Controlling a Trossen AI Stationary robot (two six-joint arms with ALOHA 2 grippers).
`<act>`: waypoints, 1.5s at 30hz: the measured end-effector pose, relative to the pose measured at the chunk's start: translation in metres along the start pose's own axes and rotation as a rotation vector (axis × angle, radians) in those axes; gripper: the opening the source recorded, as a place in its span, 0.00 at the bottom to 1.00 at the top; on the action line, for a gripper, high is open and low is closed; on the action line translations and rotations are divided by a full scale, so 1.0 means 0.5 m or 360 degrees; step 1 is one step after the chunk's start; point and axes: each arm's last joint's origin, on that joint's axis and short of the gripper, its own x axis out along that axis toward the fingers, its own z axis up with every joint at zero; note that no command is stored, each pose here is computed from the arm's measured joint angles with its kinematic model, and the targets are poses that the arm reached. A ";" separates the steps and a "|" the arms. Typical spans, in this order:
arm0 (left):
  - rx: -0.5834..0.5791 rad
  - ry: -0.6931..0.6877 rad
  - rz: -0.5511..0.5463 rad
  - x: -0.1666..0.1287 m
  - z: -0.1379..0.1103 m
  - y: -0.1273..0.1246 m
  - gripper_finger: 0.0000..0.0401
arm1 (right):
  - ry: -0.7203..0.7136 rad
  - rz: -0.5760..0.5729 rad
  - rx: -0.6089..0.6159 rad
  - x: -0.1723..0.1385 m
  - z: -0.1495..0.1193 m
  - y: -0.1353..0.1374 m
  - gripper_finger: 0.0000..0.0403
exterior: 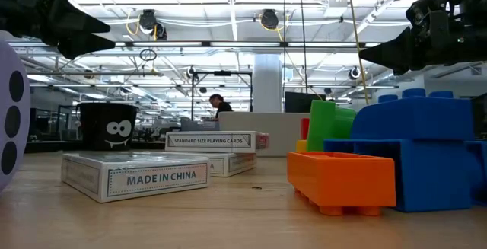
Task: Pick & Place Toys
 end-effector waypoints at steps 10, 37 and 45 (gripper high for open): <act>0.0000 0.0000 0.0000 0.000 0.000 0.000 0.77 | 0.0000 0.0000 0.0000 0.000 0.000 0.000 0.04; 0.0000 0.0000 0.0000 0.000 0.000 0.000 0.77 | 0.0000 0.0006 0.0762 0.000 0.000 0.001 0.04; 0.0000 0.0000 0.0000 0.000 0.000 0.000 0.77 | 0.0000 0.0006 0.0890 0.000 0.000 0.001 0.04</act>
